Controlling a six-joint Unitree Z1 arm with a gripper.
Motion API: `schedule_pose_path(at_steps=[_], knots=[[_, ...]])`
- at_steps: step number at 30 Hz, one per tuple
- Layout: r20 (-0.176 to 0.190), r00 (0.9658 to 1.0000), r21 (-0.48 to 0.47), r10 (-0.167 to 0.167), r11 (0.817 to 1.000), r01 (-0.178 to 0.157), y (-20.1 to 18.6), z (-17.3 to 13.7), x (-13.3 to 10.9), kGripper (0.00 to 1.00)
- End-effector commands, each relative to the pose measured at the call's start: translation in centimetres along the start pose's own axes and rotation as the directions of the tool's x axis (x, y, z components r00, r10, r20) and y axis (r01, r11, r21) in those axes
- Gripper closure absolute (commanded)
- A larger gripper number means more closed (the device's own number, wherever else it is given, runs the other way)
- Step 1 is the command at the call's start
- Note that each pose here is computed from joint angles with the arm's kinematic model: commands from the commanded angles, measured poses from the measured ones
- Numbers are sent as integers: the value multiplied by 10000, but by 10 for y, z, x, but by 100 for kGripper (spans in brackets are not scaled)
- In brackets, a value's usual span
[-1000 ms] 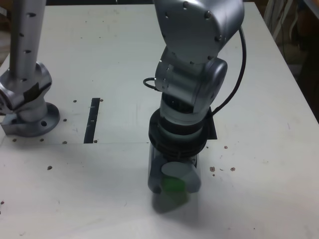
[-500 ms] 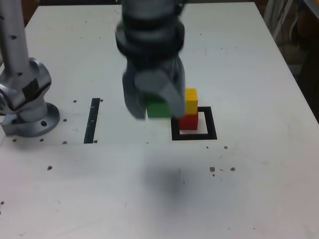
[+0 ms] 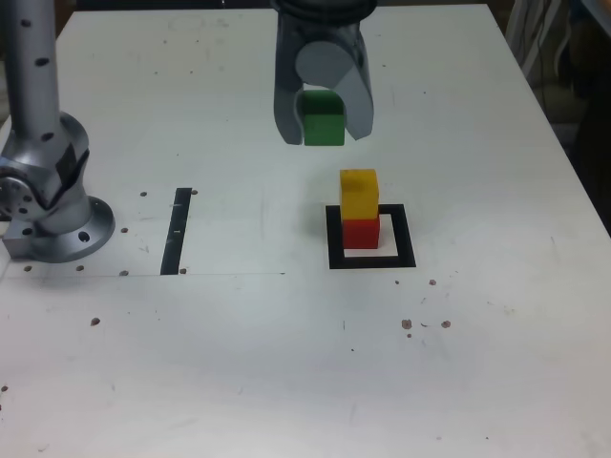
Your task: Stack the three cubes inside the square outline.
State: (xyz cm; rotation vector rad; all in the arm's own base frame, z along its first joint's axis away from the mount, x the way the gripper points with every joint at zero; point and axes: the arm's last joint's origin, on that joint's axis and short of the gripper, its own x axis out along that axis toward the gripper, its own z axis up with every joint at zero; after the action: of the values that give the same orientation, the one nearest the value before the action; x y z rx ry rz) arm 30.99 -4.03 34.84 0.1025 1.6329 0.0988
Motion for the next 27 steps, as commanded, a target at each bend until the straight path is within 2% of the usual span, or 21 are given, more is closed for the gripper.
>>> schedule_pose_path(at_steps=[1,3,6,10,21,27], knots=[[-256,9997,59,-54,10000,56,0,10,10,83],[-336,9992,85,-217,9997,220,-1,16,16,82],[-271,9981,113,-559,9984,562,-3,23,22,82],[-170,9969,128,-768,9969,770,-7,30,27,82],[-144,9980,131,-617,9980,619,-7,37,37,81],[-275,9978,174,-609,9980,614,-6,42,45,79]])
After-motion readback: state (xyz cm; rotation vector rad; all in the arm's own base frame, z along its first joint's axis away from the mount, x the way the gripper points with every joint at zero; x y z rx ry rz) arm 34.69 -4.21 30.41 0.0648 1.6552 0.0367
